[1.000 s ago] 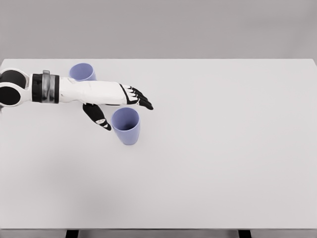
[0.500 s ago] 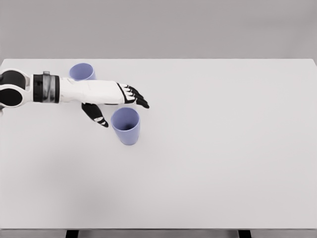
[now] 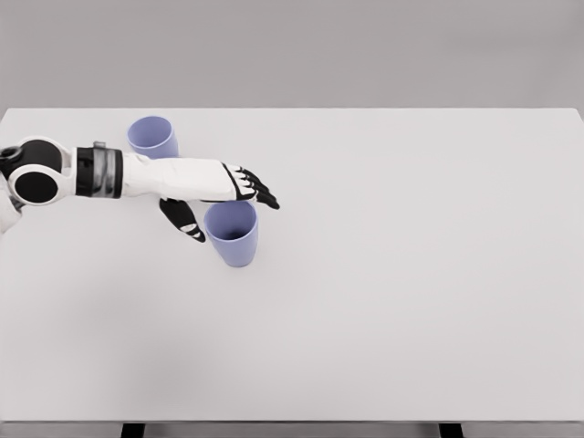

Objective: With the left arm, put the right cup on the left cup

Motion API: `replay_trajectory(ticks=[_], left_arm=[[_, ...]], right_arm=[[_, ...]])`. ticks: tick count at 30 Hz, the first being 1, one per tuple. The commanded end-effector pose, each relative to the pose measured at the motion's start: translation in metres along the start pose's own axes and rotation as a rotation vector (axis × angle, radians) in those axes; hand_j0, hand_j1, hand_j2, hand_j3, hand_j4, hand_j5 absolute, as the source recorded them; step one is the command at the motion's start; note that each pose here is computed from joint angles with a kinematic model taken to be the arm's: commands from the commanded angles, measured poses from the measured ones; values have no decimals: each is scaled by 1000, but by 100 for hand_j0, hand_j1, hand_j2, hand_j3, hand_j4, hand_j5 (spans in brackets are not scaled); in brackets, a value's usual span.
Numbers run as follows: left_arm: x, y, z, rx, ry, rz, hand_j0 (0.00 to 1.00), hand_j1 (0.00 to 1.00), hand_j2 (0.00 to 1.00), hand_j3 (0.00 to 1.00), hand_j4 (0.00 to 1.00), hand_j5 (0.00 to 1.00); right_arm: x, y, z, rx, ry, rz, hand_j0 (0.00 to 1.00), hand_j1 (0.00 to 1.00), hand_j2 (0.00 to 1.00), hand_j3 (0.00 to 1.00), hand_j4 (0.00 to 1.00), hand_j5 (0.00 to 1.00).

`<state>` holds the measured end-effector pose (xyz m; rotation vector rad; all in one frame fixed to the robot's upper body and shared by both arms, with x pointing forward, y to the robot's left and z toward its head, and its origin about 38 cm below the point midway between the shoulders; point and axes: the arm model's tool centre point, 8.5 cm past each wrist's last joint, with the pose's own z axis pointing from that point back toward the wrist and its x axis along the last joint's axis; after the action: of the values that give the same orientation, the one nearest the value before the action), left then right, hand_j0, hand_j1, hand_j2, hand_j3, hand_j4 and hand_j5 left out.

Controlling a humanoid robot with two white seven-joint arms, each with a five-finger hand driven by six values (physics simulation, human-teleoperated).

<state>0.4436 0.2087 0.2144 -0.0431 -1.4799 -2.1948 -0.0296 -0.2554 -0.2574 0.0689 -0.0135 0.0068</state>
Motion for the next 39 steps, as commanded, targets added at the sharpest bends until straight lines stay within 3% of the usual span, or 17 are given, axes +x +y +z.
replay_trajectory(ticks=[1, 16, 17, 18, 20, 29, 33, 35, 39], left_arm=[[0, -1, -1, 5, -2, 8, 100, 100, 100, 100, 100, 100], [-8, -17, -8, -15, 18, 24, 97, 97, 97, 97, 97, 97], [-8, -17, -8, -20, 20, 15, 95, 95, 95, 95, 95, 95], [-8, -17, -8, -22, 22, 11, 82, 82, 82, 82, 82, 82], [-8, -17, -7, -19, 23, 13, 73, 73, 73, 73, 73, 73], [-10, -21, -3, -30, 32, 19, 63, 63, 63, 63, 63, 63], [-6, -8, 1, 7, 24, 7, 56, 56, 56, 56, 56, 56], [-4, 3, 18, 44, 35, -7, 55, 55, 55, 55, 55, 55], [-8, 8, 53, 86, 76, 35, 54, 54, 54, 54, 54, 54]], right_arm=[[0, 0, 0, 0, 0, 0, 100, 100, 100, 100, 100, 100], [0, 0, 0, 0, 0, 0, 100, 100, 100, 100, 100, 100], [0, 0, 0, 0, 0, 0, 100, 100, 100, 100, 100, 100], [0, 0, 0, 0, 0, 0, 100, 100, 100, 100, 100, 100], [0, 0, 0, 0, 0, 0, 100, 100, 100, 100, 100, 100], [0, 0, 0, 0, 0, 0, 100, 100, 100, 100, 100, 100], [0, 0, 0, 0, 0, 0, 100, 100, 100, 100, 100, 100], [0, 0, 0, 0, 0, 0, 100, 100, 100, 100, 100, 100], [0, 0, 0, 0, 0, 0, 100, 100, 100, 100, 100, 100]])
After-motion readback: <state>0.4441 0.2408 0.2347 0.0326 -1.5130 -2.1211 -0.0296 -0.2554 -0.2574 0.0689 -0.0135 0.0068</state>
